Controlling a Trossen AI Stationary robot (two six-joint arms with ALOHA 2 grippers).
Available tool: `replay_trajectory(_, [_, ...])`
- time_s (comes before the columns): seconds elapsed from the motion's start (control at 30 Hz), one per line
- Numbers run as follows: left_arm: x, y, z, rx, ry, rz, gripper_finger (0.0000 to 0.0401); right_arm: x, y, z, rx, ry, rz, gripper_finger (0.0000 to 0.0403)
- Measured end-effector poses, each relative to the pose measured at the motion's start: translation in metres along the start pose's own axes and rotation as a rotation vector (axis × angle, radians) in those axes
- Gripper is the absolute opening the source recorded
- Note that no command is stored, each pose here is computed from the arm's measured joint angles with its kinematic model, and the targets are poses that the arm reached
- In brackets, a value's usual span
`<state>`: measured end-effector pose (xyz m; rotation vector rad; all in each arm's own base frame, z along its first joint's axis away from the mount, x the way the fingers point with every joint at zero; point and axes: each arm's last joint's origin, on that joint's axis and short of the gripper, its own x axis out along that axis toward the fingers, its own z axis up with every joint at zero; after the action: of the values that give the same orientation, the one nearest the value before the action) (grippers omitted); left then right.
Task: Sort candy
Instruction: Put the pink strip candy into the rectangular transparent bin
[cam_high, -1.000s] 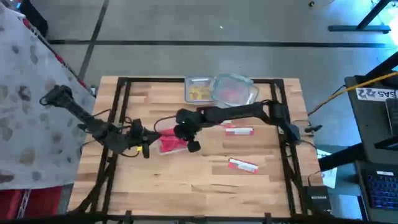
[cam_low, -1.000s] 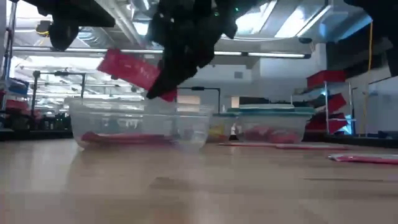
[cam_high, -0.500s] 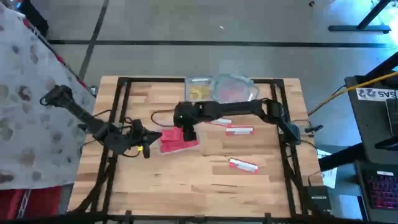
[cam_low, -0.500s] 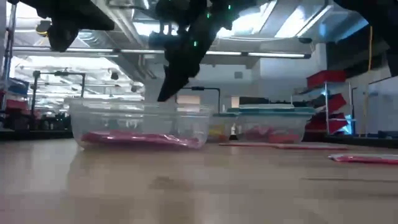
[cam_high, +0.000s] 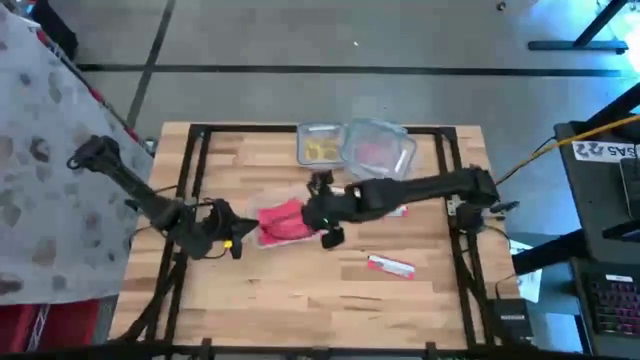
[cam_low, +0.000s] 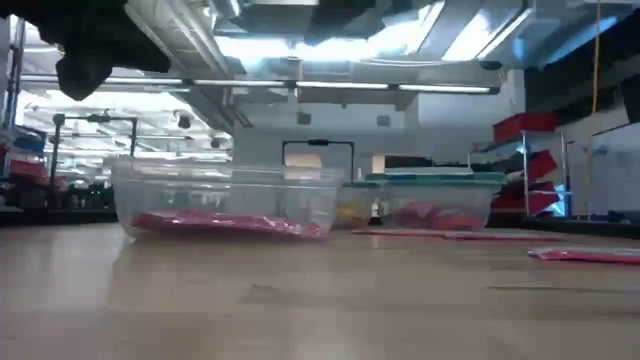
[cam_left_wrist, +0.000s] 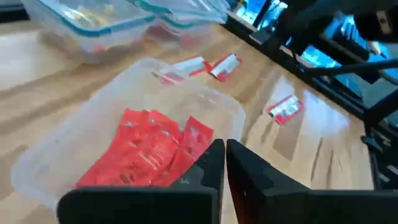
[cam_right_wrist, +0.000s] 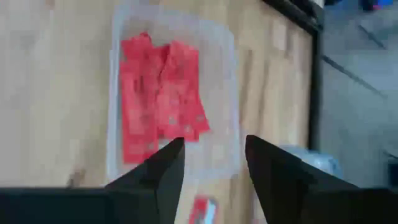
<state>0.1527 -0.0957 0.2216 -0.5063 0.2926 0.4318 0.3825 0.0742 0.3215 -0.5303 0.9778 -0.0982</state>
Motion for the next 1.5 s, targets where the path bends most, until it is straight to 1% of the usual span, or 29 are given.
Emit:
replay_trajectory(0.1, [0.0, -0.003, -0.006, 0.0, 0.001, 0.003, 0.0, -0.018, 0.012, -0.012, 0.051, -0.009, -0.024, 0.0159])
replay_trajectory(0.17, [0.0, -0.004, -0.008, -0.003, -0.01, 0.005, 0.0, -0.025, 0.019, -0.021, 0.084, -0.018, -0.025, 0.0159])
replay_trajectory(0.37, [-0.001, -0.006, -0.008, -0.019, -0.043, 0.01, 0.0, -0.033, 0.048, -0.047, 0.134, -0.032, -0.048, 0.0159])
replay_trajectory(0.47, [-0.001, -0.005, -0.008, -0.02, -0.044, 0.012, 0.0, -0.038, 0.061, -0.065, 0.159, -0.023, -0.087, 0.0159])
replay_trajectory(0.57, [-0.001, -0.005, -0.008, -0.02, -0.049, 0.014, 0.0, -0.036, 0.075, -0.082, 0.229, -0.042, -0.11, 0.0159])
replay_trajectory(0.67, [-0.001, -0.005, -0.008, -0.018, -0.052, 0.016, 0.0, -0.026, 0.089, -0.095, 0.302, -0.093, -0.055, 0.0159])
replay_trajectory(0.77, [-0.001, -0.005, -0.008, -0.018, -0.061, 0.021, 0.0, -0.009, 0.103, -0.107, 0.322, -0.107, 0.028, 0.0159])
replay_trajectory(0.9, [-0.001, -0.005, -0.008, -0.018, -0.065, 0.024, 0.0, 0.009, 0.113, -0.119, 0.382, -0.164, 0.112, 0.0159])
replay_trajectory(1.0, [-0.001, -0.005, -0.008, -0.017, -0.065, 0.024, 0.0, 0.018, 0.117, -0.128, 0.392, -0.174, 0.133, 0.0159])
replay_trajectory(1.13, [0.0, -0.005, -0.009, -0.011, -0.066, 0.028, 0.0, 0.03, 0.119, -0.141, 0.403, -0.163, 0.136, 0.0159])
replay_trajectory(1.23, [0.0, -0.005, -0.01, -0.005, -0.07, 0.035, 0.0, 0.04, 0.115, -0.148, 0.433, -0.166, 0.187, 0.0159])
replay_trajectory(1.33, [0.001, -0.005, -0.01, 0.0, -0.069, 0.038, 0.0, 0.05, 0.11, -0.159, 0.439, -0.125, 0.215, 0.0159])
replay_trajectory(1.37, [0.001, -0.005, -0.01, 0.0, -0.069, 0.039, 0.0, 0.052, 0.11, -0.162, 0.436, -0.114, 0.243, 0.0159])
replay_trajectory(1.43, [0.001, -0.005, -0.011, 0.0, -0.069, 0.039, 0.0, 0.054, 0.112, -0.167, 0.433, -0.089, 0.297, 0.0159])
replay_trajectory(1.5, [0.001, -0.005, -0.011, 0.0, -0.066, 0.036, 0.0, 0.052, 0.119, -0.173, 0.437, -0.051, 0.32, 0.0159])
